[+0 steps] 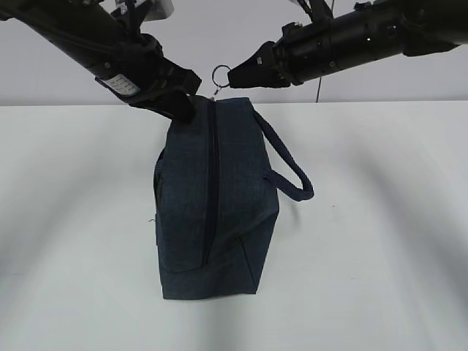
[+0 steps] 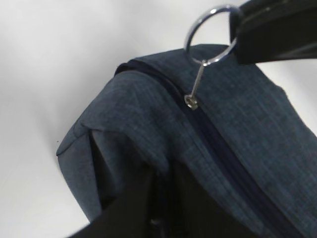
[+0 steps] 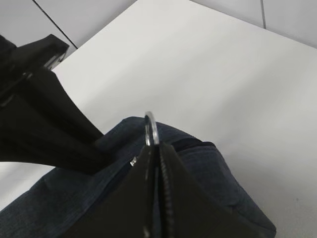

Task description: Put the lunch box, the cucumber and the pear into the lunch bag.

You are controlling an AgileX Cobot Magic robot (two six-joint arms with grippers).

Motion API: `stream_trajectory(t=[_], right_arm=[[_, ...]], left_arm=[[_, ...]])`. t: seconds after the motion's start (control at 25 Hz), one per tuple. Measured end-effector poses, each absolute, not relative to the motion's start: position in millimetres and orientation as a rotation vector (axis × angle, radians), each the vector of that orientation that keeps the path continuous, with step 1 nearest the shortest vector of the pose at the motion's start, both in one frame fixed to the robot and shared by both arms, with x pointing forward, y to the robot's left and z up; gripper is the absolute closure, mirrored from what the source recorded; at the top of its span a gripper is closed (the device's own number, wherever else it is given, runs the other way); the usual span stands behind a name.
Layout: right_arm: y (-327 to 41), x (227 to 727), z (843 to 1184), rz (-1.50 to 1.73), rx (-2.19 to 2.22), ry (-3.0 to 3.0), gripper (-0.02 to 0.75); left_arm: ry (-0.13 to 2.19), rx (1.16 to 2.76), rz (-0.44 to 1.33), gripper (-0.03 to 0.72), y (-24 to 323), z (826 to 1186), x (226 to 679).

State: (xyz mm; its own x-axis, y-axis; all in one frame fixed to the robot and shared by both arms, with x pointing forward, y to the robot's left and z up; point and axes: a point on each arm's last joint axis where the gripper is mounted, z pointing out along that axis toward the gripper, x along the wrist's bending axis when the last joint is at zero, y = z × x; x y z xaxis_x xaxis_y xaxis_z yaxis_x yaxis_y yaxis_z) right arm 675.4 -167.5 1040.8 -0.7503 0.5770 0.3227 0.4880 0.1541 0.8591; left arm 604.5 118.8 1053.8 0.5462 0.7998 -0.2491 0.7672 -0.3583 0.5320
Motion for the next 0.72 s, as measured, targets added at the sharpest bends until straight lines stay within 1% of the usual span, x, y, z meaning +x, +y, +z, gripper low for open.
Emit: stream_trajectory(t=[0.36,0.48,0.72], right_arm=[[-179,691,1031,1.748,1.102,2.371,0.738],[-182,697,1028,1.761,1.108,2.375,0.738],[-182,703,1030,1.779,1.086,2.375,0.738]], left_arm=[[1.217,2.197,0.071,0.657,118,1061,599],[1.192,2.215,0.07,0.657,114,1062,595],[1.164,2.239,0.075,0.658,108,1063,591]])
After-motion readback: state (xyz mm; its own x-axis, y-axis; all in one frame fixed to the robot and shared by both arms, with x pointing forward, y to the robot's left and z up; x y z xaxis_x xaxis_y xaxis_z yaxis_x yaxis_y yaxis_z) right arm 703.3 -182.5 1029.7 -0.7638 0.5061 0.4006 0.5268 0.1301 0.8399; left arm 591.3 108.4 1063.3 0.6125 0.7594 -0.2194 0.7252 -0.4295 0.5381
